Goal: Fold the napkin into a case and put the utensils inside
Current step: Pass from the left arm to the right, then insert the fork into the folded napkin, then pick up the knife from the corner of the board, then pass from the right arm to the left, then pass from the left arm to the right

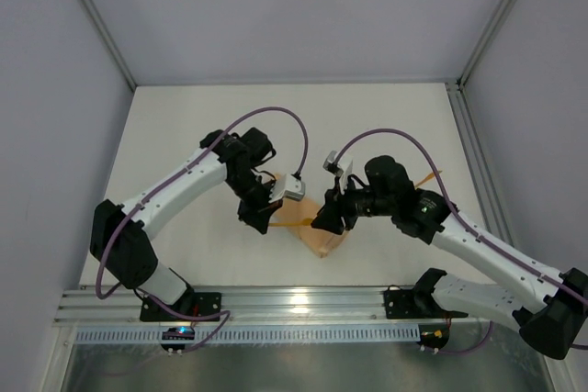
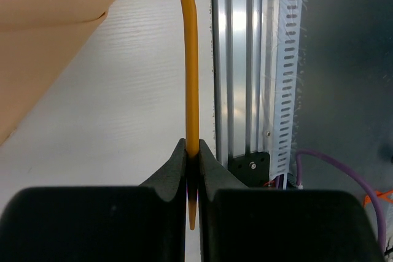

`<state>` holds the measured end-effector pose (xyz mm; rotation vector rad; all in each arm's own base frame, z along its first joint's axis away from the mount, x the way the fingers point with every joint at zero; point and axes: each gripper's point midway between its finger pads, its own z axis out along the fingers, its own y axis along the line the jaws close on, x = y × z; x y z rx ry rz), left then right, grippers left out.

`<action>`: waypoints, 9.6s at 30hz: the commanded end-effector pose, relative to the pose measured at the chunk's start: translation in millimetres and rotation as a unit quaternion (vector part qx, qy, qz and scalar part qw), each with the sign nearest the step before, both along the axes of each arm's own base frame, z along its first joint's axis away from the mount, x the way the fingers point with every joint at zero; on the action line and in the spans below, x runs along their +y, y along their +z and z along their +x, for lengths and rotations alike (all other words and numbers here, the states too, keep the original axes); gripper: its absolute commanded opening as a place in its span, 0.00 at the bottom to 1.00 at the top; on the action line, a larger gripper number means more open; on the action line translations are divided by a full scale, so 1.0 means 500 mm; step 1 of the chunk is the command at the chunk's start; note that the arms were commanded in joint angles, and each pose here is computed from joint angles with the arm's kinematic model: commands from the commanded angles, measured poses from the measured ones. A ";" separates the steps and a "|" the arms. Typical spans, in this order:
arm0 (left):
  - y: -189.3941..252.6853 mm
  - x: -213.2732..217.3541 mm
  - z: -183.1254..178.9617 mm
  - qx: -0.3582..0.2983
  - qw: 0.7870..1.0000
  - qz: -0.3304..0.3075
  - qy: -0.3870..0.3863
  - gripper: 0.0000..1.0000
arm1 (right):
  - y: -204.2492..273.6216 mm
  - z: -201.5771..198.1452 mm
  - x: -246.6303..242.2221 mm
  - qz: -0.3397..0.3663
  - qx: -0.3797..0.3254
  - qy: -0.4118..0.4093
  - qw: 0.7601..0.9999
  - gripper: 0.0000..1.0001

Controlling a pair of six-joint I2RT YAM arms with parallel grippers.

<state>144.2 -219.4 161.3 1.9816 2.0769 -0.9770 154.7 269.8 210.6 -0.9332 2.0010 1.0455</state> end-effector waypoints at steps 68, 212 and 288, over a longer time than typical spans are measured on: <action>-0.186 0.040 0.434 -0.144 0.880 0.074 0.447 0.68 | -0.309 0.036 -0.181 0.032 0.334 -0.396 0.855 0.03; 0.275 -0.030 0.046 -0.110 0.946 -0.179 0.247 0.99 | 0.277 0.198 0.085 0.322 0.137 -0.461 0.815 0.03; 0.018 0.130 -0.111 0.068 0.994 0.053 -0.067 0.00 | 0.033 -0.026 0.050 -0.054 -0.017 0.095 0.994 0.62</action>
